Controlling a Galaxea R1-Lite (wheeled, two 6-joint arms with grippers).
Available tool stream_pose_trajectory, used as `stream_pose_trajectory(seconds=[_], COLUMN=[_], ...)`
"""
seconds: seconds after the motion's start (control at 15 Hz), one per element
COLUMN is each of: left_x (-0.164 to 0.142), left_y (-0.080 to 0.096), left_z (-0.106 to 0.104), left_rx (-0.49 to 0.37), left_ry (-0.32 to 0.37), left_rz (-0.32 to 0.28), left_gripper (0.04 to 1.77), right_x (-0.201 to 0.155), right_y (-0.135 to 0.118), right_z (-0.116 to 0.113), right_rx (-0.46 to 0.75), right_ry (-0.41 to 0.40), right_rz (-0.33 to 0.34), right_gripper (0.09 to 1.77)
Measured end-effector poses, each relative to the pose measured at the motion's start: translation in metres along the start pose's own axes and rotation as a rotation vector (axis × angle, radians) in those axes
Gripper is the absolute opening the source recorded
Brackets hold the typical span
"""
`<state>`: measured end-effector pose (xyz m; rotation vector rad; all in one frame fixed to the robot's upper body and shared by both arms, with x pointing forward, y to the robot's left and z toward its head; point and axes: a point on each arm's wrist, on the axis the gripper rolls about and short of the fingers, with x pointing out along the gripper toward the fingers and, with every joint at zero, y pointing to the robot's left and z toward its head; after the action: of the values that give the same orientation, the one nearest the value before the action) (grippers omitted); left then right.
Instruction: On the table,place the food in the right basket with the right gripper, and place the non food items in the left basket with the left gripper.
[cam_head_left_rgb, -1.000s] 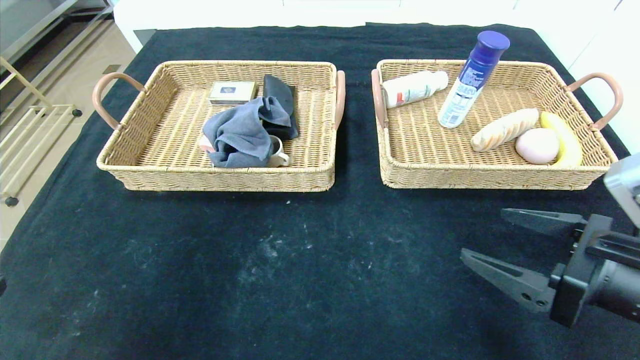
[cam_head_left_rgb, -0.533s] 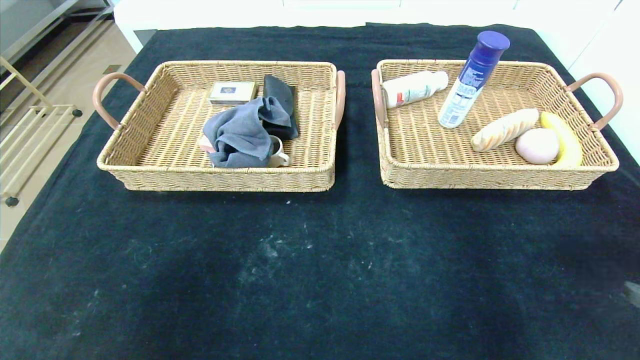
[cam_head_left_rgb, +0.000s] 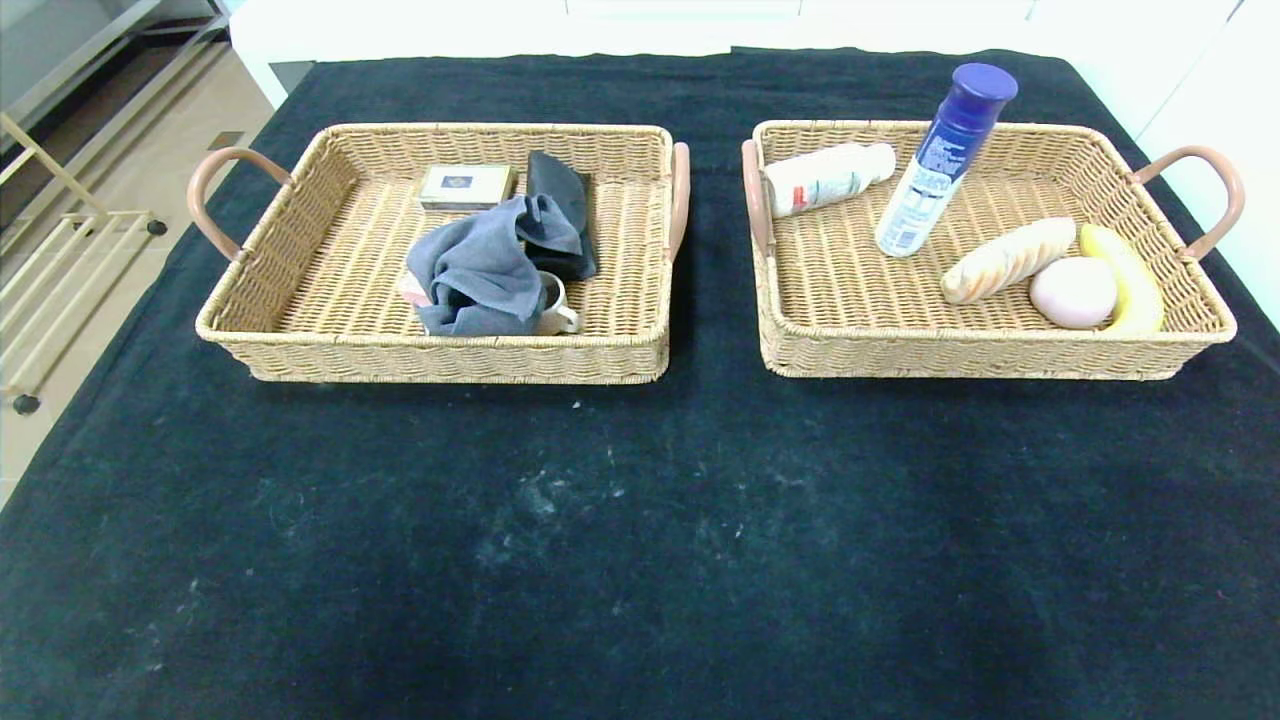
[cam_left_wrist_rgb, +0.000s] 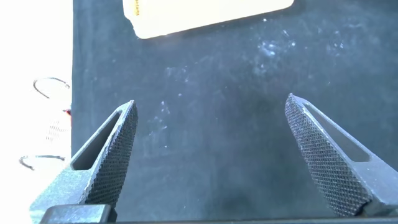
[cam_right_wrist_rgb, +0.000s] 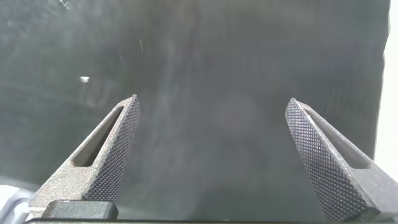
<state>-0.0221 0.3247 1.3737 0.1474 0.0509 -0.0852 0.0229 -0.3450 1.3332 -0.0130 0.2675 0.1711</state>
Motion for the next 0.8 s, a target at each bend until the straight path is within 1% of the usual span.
stream_pose_trajectory(seconds=[0.07,0.2,0.33,0.53,0.6,0.67,0.8], left_x=[-0.002,-0.005,-0.002,0.002,0.003,0.003,0.009], left_y=[0.001,0.007,0.008,0.003,0.001,-0.001,-0.004], left_z=[-0.003,-0.008,-0.017,-0.039,-0.046,-0.054,-0.071], left_rx=[0.006,0.015,0.014,0.022,0.027,0.030,0.045], left_ry=[-0.006,-0.013,0.006,0.033,0.029,0.021,-0.014], left_rz=[-0.011,-0.035,-0.052,-0.060,-0.071,-0.082,-0.089], left_gripper=[1.72,1.72,1.72,1.72,1.72,1.72,1.72], right_x=[-0.004,-0.009,-0.013,-0.008,-0.007,-0.007,-0.006], right_y=[0.001,0.003,0.009,0.015,0.015,0.016,0.015], right_z=[-0.005,-0.007,-0.008,-0.026,-0.032,-0.033,-0.031], right_rx=[0.031,0.008,0.000,0.000,-0.001,-0.006,-0.037], right_ry=[-0.008,-0.037,-0.061,-0.039,-0.041,-0.068,-0.188], right_rz=[-0.002,-0.005,0.011,-0.015,-0.018,-0.019,-0.020], right_gripper=[1.71,1.71,1.71,1.71,1.71,1.71,1.71])
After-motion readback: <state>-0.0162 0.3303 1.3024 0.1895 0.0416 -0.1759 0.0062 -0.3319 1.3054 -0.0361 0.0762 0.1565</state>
